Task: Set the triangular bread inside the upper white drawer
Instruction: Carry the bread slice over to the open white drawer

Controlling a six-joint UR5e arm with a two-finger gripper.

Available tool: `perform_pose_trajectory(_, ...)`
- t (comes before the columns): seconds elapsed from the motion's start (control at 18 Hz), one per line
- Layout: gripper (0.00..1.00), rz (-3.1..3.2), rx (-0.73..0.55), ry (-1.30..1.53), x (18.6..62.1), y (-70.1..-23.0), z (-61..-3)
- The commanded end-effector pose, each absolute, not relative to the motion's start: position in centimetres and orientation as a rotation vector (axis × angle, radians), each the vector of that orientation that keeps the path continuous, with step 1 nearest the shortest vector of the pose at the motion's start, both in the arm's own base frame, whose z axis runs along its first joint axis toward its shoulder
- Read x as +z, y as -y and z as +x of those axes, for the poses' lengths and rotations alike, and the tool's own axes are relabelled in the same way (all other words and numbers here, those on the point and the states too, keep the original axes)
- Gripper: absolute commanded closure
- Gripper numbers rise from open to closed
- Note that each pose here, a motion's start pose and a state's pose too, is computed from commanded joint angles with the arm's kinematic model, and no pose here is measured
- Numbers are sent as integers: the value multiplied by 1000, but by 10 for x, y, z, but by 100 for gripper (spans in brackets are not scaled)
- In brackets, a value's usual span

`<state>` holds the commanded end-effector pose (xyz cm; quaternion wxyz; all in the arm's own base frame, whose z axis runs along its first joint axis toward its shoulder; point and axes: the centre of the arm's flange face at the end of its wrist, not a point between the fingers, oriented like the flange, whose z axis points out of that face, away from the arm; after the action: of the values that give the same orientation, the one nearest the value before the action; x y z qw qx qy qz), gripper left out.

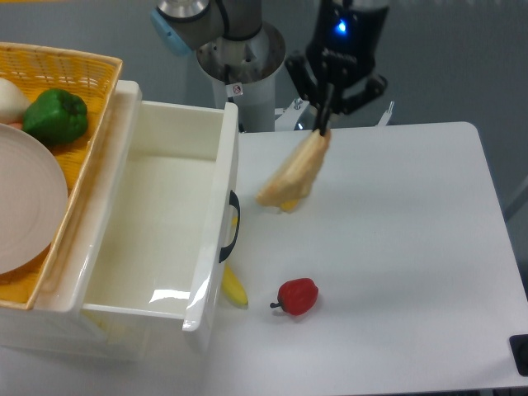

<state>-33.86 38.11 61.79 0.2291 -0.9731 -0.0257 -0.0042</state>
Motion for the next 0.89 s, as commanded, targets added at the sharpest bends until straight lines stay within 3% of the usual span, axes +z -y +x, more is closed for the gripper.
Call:
perform_pose_trajectory(0.33, 100, -2682, -44, -15, 600, -409, -281)
perform_pose_trajectory(0.89, 100, -2720, -29, -50, 555, -453, -261)
